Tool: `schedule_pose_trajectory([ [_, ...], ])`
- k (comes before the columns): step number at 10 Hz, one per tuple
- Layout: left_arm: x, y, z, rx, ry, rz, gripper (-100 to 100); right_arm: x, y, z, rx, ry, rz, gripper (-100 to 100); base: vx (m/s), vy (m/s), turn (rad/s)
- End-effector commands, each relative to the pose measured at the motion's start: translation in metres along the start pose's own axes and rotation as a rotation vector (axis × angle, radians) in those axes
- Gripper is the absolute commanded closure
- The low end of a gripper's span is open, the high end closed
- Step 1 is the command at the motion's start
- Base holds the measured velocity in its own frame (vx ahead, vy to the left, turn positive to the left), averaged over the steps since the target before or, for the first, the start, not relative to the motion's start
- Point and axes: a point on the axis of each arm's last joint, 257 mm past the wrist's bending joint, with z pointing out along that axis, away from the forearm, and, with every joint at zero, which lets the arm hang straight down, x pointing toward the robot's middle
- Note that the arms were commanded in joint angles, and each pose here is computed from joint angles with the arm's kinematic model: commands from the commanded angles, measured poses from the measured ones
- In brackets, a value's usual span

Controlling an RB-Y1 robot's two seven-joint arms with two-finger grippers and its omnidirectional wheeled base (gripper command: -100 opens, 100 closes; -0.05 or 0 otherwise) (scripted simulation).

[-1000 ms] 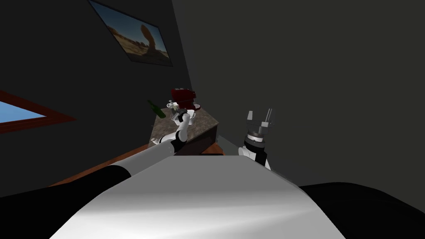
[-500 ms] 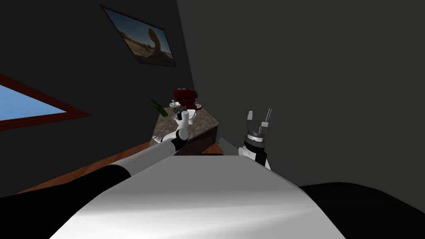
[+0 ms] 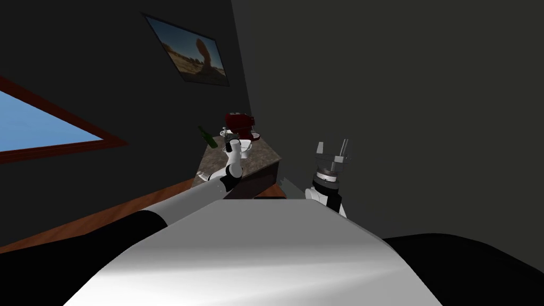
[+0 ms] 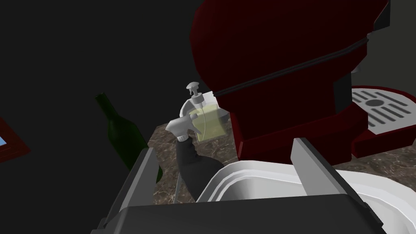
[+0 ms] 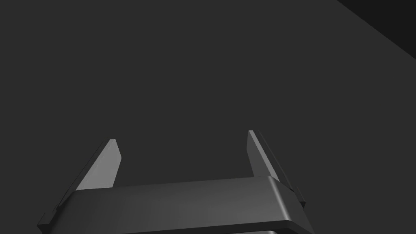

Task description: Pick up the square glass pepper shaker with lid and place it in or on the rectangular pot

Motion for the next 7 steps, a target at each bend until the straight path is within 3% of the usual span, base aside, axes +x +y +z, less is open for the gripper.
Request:
schedule_pose_trajectory([
  [1, 0.0, 0.0, 0.0, 0.0, 0.0, 0.0, -100, 0.0, 0.0, 0.0, 0.0, 0.0, 0.0, 0, 0.001, -0.022, 0.024],
  [2, 0.0008, 0.0004, 0.0002, -0.003, 0.001, 0.003, 0, 0.0, 0.0, 0.0, 0.0, 0.0, 0.0, 0, 0.0, 0.0, 0.0],
  [7, 0.0008, 0.0004, 0.0002, -0.003, 0.001, 0.003, 0, 0.0, 0.0, 0.0, 0.0, 0.0, 0.0, 0, 0.0, 0.0, 0.0],
])
